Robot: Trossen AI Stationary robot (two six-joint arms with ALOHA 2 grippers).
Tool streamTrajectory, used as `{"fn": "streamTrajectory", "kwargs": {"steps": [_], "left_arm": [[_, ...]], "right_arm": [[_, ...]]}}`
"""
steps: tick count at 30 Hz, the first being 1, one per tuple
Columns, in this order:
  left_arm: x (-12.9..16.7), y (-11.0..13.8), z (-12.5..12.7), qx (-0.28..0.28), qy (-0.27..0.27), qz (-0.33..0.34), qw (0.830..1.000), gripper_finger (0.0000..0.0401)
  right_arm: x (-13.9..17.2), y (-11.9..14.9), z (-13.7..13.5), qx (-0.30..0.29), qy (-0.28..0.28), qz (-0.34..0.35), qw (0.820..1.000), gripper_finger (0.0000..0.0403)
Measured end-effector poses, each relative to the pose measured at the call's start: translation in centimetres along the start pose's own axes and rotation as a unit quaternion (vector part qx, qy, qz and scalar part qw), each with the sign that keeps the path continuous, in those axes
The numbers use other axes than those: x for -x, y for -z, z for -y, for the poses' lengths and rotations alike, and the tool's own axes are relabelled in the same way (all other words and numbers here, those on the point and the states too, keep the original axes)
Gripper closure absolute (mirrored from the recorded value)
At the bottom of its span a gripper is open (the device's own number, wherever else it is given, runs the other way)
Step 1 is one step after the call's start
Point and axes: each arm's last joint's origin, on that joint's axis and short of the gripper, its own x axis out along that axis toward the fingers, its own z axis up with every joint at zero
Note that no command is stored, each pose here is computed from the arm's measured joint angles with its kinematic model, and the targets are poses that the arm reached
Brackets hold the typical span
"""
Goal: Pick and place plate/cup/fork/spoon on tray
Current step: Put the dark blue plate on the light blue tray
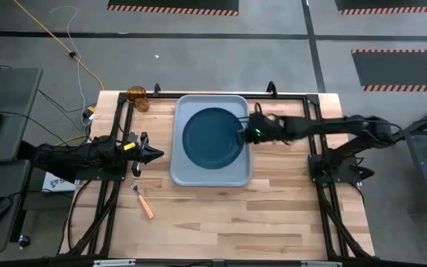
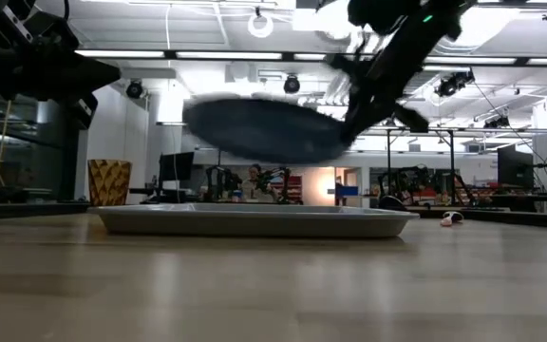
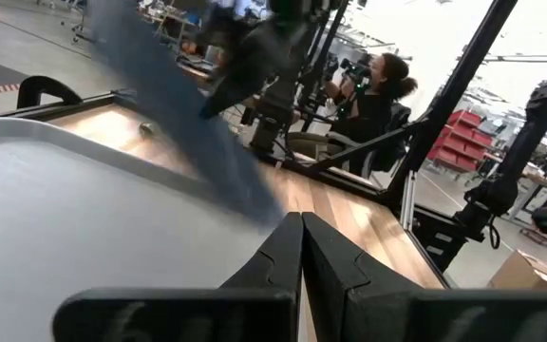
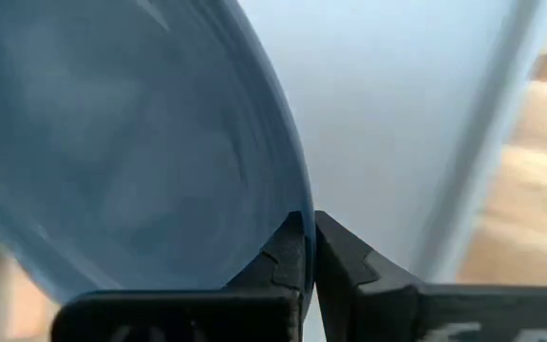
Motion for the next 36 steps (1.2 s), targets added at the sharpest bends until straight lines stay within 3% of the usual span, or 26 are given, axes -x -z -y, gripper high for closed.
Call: {"fn": "streamTrajectory", "kwargs": {"steps": [9,16,23,30,36], "left_arm": [[0.0,0.0,0.0,0.0,0.0,0.0,1.0,0.0401],[0.0,0.0,0.0,0.0,0.0,0.0,1.0,0.0401],[0.0,0.0,0.0,0.0,0.0,0.0,1.0,0.0401],[0.0,0.0,0.0,0.0,0.0,0.0,1.0,0.0401],[0.0,0.0,0.0,0.0,0.0,0.0,1.0,0.0401]], "right_arm": [[-6.4,-4.8,1.2,0.018,0.044,-0.085,0.995,0.0403],[-7.9,-6.9,3.1,-0.016,0.064,-0.107,0.992,0.0403],[-8.3,-7.3,3.9,-0.03,0.074,-0.117,0.99,0.0397],[-8.4,-7.4,3.9,-0.029,0.078,-0.108,0.991,0.0365],[-8.5,-7.7,3.7,-0.019,0.068,-0.092,0.993,0.0306]]}}
